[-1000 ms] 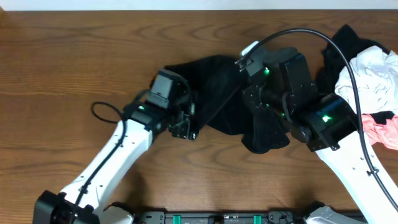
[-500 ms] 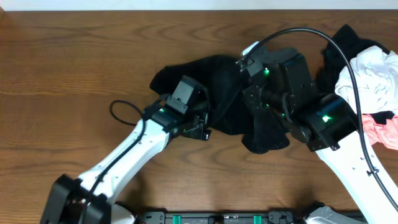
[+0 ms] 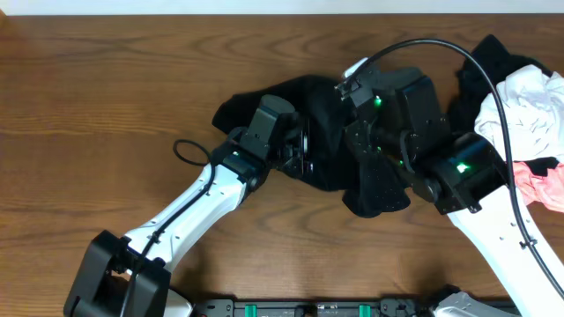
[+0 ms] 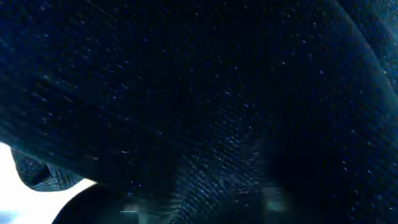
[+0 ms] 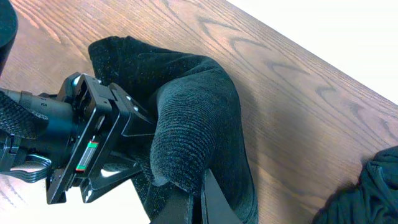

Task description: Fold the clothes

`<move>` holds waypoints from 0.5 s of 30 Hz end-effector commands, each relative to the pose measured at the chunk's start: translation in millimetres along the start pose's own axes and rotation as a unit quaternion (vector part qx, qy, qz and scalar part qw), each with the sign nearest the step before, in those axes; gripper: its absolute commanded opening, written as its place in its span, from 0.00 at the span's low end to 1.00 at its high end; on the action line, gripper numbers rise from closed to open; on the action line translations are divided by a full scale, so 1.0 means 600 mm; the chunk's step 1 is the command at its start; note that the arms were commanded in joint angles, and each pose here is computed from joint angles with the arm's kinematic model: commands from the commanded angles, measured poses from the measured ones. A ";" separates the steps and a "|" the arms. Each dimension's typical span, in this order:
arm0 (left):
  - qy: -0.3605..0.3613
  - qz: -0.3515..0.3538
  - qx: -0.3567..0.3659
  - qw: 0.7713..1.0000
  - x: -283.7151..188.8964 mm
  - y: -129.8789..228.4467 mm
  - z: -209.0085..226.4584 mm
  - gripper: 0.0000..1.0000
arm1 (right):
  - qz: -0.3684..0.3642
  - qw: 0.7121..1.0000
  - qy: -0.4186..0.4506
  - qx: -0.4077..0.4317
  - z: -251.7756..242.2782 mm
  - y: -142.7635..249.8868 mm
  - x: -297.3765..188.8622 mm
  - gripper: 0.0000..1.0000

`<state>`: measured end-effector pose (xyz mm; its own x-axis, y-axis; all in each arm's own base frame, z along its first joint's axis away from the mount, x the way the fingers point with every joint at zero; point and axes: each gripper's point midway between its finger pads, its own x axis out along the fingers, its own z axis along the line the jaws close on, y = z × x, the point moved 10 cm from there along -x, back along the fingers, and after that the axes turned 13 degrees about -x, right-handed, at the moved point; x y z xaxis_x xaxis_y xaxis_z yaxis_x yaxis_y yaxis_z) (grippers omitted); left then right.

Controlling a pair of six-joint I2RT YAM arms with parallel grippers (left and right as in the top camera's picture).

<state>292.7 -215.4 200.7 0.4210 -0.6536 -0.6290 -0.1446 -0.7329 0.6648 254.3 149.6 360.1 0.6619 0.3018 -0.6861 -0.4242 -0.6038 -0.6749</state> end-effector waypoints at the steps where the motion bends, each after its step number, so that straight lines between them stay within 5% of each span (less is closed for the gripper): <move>1: -0.003 -0.002 0.020 1.000 0.000 0.000 0.003 0.79 | -0.013 1.000 0.003 0.004 0.004 -0.008 -0.007 0.01; 3: -0.007 -0.004 0.071 0.997 0.000 -0.002 0.004 0.78 | -0.014 1.000 0.003 0.004 0.003 -0.009 -0.007 0.01; 7: -0.041 -0.013 0.061 0.997 -0.001 -0.010 0.018 0.52 | -0.016 1.000 0.004 0.004 0.003 -0.010 -0.007 0.01; 15: -0.167 -0.045 0.005 0.985 -0.015 -0.039 0.071 0.76 | -0.016 1.000 0.004 0.002 0.003 -0.010 -0.007 0.01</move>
<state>261.5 -203.5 176.7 0.1799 -0.6084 -0.7730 -0.1217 -0.7936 0.5962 255.4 150.0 360.8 0.6685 0.3023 -0.6795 -0.4197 -0.6009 -0.6802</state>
